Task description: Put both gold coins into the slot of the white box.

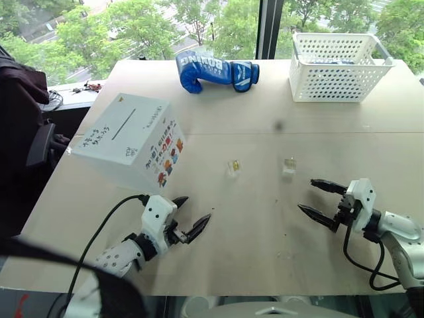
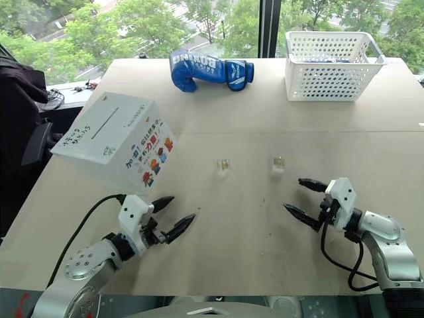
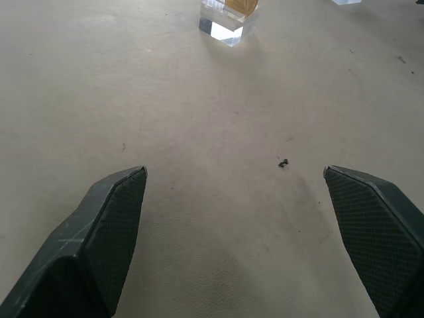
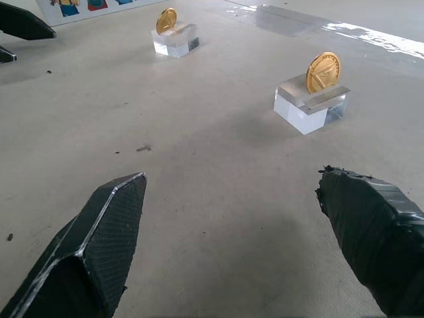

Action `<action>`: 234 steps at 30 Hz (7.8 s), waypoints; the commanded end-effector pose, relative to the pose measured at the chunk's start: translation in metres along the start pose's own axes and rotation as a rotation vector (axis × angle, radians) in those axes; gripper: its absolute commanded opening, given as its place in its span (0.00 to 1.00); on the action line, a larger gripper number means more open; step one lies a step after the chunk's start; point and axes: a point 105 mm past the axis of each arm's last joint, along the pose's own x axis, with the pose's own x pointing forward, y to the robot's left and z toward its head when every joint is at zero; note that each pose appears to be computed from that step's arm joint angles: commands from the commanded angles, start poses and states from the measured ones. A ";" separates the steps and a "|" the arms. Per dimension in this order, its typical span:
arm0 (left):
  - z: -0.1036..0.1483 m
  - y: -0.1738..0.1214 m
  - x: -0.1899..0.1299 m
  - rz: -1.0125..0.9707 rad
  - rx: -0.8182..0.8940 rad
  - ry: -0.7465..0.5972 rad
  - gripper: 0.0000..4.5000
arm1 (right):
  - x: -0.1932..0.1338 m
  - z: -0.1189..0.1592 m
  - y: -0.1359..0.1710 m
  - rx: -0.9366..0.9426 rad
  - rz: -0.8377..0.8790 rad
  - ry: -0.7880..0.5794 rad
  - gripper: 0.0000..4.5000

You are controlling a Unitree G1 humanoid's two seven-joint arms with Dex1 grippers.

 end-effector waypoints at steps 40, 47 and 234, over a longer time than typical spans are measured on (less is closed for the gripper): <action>0.094 -0.013 0.004 -0.171 0.106 -0.346 1.00 | 0.071 0.044 -0.026 -0.060 -0.385 -0.137 0.40; 0.093 -0.013 0.006 -0.170 0.111 -0.342 1.00 | 0.075 0.036 -0.021 -0.048 -0.356 -0.077 0.01; 0.151 0.136 -0.065 0.567 0.013 -0.074 0.29 | 0.096 0.215 0.063 -0.074 0.582 -0.445 0.97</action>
